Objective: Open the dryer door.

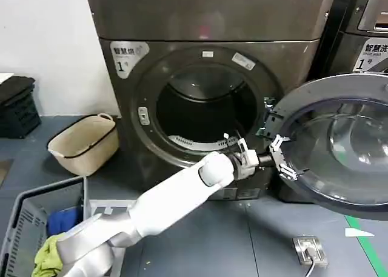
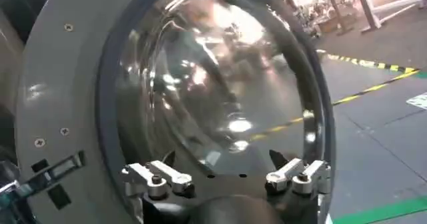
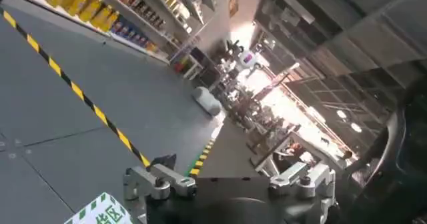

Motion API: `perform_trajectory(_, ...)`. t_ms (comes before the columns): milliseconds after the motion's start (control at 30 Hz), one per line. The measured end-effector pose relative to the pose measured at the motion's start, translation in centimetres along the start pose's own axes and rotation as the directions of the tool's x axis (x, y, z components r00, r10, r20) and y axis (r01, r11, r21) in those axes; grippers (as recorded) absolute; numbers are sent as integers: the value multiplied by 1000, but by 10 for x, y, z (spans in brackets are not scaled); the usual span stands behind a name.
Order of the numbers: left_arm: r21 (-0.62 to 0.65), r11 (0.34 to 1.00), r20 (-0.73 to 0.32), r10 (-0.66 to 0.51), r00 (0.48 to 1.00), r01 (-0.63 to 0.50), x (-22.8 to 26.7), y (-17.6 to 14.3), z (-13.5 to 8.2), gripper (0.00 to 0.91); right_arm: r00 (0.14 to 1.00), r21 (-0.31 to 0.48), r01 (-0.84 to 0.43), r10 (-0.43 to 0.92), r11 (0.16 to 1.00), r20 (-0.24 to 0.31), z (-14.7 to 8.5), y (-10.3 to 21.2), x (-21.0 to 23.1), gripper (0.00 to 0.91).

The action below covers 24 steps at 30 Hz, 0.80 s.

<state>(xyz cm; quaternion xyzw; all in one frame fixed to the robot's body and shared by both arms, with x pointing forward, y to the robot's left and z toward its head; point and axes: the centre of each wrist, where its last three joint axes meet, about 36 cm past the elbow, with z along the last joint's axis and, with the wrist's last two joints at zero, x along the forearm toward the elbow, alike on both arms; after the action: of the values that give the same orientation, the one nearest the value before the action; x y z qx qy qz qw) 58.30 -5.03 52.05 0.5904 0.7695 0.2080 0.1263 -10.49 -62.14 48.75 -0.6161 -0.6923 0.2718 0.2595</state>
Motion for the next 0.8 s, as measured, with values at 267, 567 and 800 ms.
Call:
perform_trajectory(267, 55, 998, -27, 35, 999, -33, 8, -2, 1, 907, 1000, -3, 15, -15, 1000, 2, -4, 2, -3, 907)
perform_trajectory(567, 134, 991, -89, 40, 995, -27, 58, -11, -17, 907, 999, -25, 32, -32, 999, 1, -6, 3, -8, 907)
perform_trajectory(800, 229, 972, -152, -13, 988, 49, 115, -22, -42, 907, 998, -42, 55, -55, 998, 5, -8, 15, -9, 907)
